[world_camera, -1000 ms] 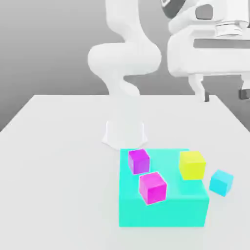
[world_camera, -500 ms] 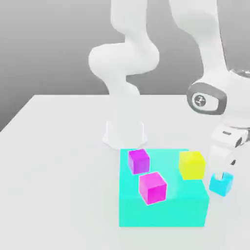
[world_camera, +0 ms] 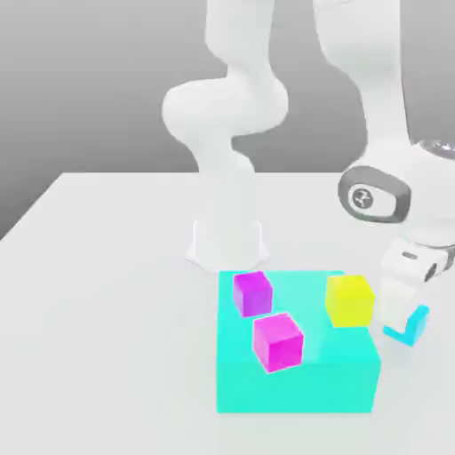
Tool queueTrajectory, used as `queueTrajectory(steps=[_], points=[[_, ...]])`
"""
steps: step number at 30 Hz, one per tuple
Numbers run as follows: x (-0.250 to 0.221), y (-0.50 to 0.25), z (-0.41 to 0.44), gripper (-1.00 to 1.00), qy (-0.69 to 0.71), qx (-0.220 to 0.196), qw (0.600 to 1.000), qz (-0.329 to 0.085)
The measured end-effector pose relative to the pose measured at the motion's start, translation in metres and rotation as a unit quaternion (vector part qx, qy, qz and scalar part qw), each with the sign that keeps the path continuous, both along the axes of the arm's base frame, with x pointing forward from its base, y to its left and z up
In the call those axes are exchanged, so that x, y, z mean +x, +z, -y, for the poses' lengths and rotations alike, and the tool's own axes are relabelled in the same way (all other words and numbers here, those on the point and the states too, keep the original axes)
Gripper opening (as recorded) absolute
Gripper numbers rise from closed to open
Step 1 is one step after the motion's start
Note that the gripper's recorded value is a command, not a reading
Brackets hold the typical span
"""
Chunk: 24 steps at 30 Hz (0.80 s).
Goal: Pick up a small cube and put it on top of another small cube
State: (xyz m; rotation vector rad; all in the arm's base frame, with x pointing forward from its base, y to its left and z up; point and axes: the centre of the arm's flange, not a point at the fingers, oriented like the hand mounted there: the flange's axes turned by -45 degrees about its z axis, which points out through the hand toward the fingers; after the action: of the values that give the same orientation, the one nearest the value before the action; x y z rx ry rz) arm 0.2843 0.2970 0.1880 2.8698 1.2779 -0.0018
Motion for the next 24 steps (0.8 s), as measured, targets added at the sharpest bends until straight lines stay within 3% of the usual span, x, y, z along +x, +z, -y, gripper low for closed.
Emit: queueTrajectory(steps=[6,10,24], points=[[0.085,0.035,0.031,-1.0,-0.059,-0.019,0.998,-0.029],[0.128,0.08,0.103,-1.0,-0.133,-0.014,0.99,-0.043],[0.063,0.163,0.237,-1.0,-0.251,0.015,0.968,-0.026]])
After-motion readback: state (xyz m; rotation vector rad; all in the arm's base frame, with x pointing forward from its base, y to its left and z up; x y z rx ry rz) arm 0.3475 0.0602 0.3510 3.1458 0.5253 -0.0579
